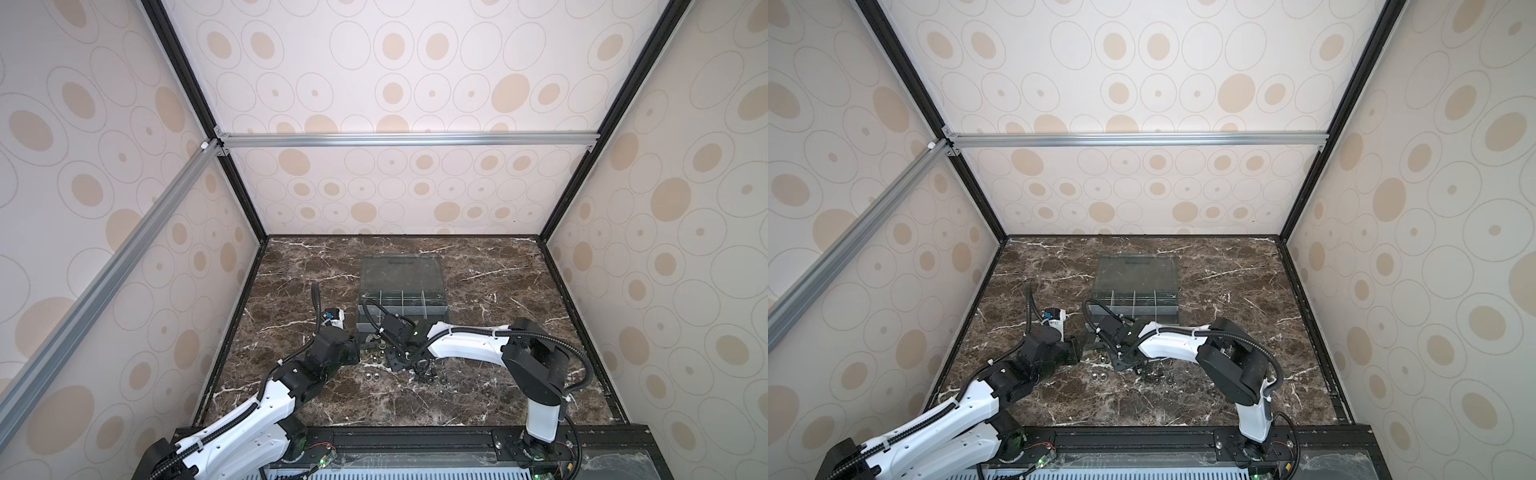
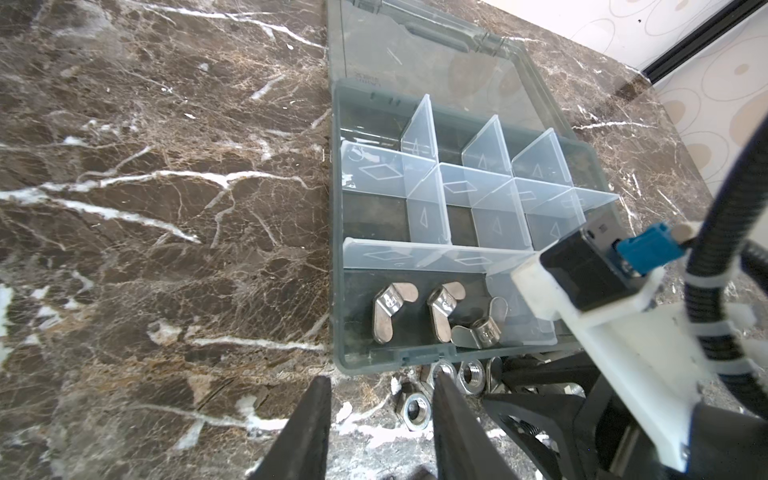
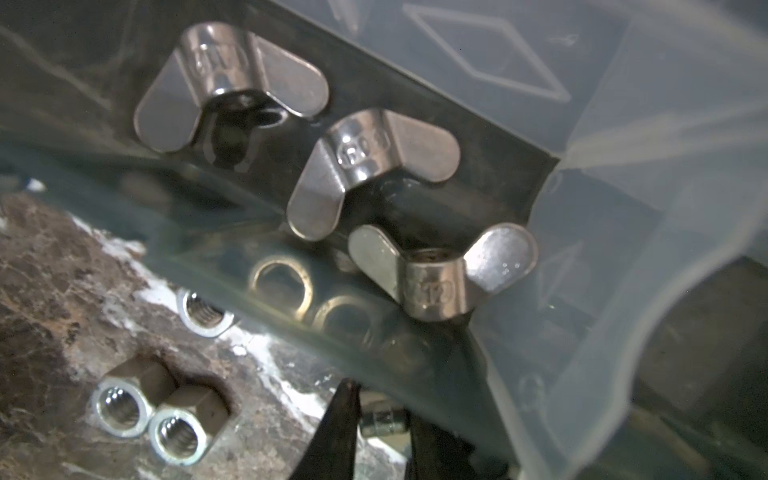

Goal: Sort the screws and nuts into containers
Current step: 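Draw the left gripper back while the right gripper grasps another silver wing nut, then carry the wing nut with the right gripper over the nearest compartment and release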

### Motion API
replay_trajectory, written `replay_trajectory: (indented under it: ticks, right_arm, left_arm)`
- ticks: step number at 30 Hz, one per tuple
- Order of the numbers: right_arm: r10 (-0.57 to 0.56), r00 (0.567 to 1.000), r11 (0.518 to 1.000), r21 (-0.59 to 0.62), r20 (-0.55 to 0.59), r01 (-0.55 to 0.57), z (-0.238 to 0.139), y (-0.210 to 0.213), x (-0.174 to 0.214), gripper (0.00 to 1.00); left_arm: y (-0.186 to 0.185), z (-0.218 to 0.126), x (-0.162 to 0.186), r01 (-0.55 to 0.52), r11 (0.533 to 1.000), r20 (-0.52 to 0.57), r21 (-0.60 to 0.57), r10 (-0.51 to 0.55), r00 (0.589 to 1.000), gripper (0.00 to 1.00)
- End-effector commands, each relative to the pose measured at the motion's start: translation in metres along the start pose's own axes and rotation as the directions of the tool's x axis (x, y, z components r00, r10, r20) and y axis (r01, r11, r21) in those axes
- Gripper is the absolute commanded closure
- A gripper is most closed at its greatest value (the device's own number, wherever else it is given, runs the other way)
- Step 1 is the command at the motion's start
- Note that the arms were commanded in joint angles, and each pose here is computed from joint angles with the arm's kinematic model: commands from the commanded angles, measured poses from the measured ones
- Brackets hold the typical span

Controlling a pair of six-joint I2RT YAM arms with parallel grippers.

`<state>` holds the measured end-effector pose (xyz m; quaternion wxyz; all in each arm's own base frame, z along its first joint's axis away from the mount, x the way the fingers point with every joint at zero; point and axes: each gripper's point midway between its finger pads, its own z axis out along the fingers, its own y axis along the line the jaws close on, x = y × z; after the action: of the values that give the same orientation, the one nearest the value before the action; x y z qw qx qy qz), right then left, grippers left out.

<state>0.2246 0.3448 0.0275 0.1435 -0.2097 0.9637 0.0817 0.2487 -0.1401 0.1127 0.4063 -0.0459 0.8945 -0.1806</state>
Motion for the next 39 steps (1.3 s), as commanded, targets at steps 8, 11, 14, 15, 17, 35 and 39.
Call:
replay_trajectory:
  ticks: [8,11,14,15,17,35,39]
  right_arm:
    - [-0.021,1.0,1.0,-0.007,-0.02,0.021,-0.001,0.008,0.009,0.84]
    - [-0.021,1.0,1.0,-0.018,-0.02,0.021,-0.006,0.011,0.012,0.85]
    - [-0.026,1.0,0.999,-0.029,-0.011,0.025,-0.015,0.014,0.013,0.85]
    - [-0.032,0.999,0.999,-0.033,-0.002,0.032,-0.02,0.016,0.012,0.85]
    - [-0.042,0.999,0.998,-0.04,0.016,0.042,-0.03,0.017,0.009,0.85]
    - [-0.109,0.967,0.994,0.056,0.229,0.099,-0.072,-0.003,-0.087,0.85]
    - [-0.096,0.972,0.995,0.056,0.214,0.086,-0.057,-0.001,-0.086,0.85]
  left_arm:
    - [0.004,-0.001,-0.004,0.027,1.0,0.019,-0.012,-0.027,0.999,0.59]
    - [0.004,-0.001,-0.004,0.028,0.999,0.02,-0.015,-0.028,0.999,0.59]
    - [0.005,-0.001,-0.004,0.031,0.999,0.021,-0.016,-0.03,0.999,0.59]
    - [0.005,-0.001,-0.004,0.033,0.999,0.022,-0.016,-0.032,0.999,0.59]
    - [0.006,-0.001,-0.003,0.032,0.999,0.02,-0.018,-0.032,0.999,0.59]
    - [-0.002,0.006,-0.001,0.018,1.0,0.012,0.021,-0.019,1.0,0.59]
    - [-0.005,0.011,0.001,-0.011,1.0,-0.012,0.02,0.011,1.0,0.59]
